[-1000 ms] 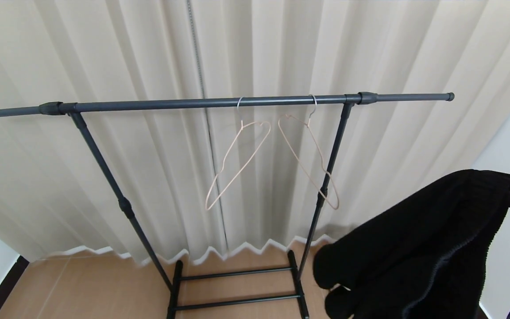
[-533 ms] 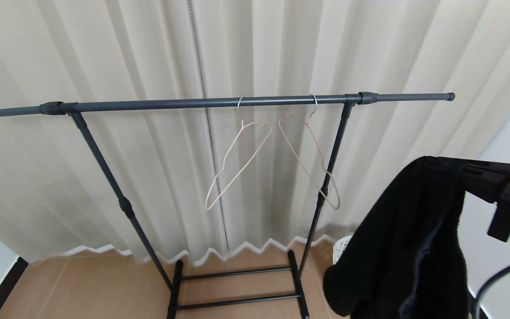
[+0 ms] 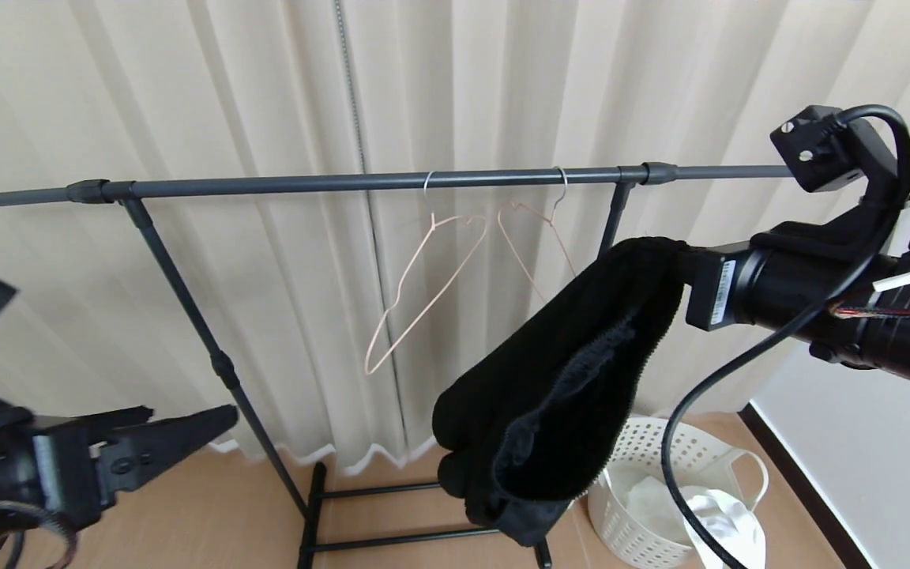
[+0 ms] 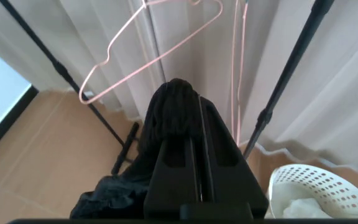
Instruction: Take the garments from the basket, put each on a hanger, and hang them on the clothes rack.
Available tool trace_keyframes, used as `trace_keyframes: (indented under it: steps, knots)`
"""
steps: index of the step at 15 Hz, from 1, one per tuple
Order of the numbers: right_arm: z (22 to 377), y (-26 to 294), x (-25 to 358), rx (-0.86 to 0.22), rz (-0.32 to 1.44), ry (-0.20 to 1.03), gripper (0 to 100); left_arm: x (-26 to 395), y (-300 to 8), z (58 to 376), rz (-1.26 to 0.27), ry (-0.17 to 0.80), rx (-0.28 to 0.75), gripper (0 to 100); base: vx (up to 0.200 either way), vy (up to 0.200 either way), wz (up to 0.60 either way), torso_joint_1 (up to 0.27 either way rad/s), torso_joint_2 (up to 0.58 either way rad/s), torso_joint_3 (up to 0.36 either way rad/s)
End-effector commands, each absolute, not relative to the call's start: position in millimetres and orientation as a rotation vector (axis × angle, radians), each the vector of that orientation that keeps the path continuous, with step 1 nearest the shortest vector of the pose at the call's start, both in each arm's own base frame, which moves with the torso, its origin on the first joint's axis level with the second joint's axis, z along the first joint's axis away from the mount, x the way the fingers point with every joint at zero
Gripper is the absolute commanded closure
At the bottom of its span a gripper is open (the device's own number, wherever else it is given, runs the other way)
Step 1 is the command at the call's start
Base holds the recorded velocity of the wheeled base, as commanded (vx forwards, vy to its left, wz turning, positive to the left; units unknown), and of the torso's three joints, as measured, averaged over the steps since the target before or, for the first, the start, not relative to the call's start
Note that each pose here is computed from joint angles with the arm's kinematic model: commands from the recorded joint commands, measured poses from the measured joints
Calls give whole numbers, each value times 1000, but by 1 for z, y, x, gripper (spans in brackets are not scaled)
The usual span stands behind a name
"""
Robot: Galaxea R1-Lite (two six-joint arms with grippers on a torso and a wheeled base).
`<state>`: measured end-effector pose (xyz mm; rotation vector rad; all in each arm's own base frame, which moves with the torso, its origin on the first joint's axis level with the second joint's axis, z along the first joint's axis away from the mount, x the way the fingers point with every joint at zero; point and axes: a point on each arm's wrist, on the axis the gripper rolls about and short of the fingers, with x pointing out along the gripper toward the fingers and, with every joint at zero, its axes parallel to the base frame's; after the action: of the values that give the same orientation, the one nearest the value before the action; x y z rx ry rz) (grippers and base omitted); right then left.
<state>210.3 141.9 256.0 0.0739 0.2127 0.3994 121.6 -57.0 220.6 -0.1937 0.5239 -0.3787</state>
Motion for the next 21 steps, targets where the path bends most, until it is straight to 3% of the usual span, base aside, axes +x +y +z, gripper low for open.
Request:
trace_keyframes:
  steps: [1, 5, 9, 16, 21]
  knots:
    - [241, 170, 218, 68, 413, 238, 100, 169, -114, 204, -484, 717, -131, 0, 0, 0, 0, 0, 0, 0]
    - [236, 182, 228, 89, 370, 200, 100, 198, -172, 184, -529, 831, -105, 0, 0, 0, 0, 0, 0, 0]
    - [238, 181, 227, 91, 369, 195, 100, 216, -210, 172, -517, 859, -92, 0, 0, 0, 0, 0, 0, 0]
    - [238, 191, 220, 99, 408, 197, 100, 223, -229, 165, -530, 864, -139, 0, 0, 0, 0, 0, 0, 0]
    - [245, 193, 209, 124, 441, 181, 100, 233, -249, 138, -525, 890, -133, 0, 0, 0, 0, 0, 0, 0]
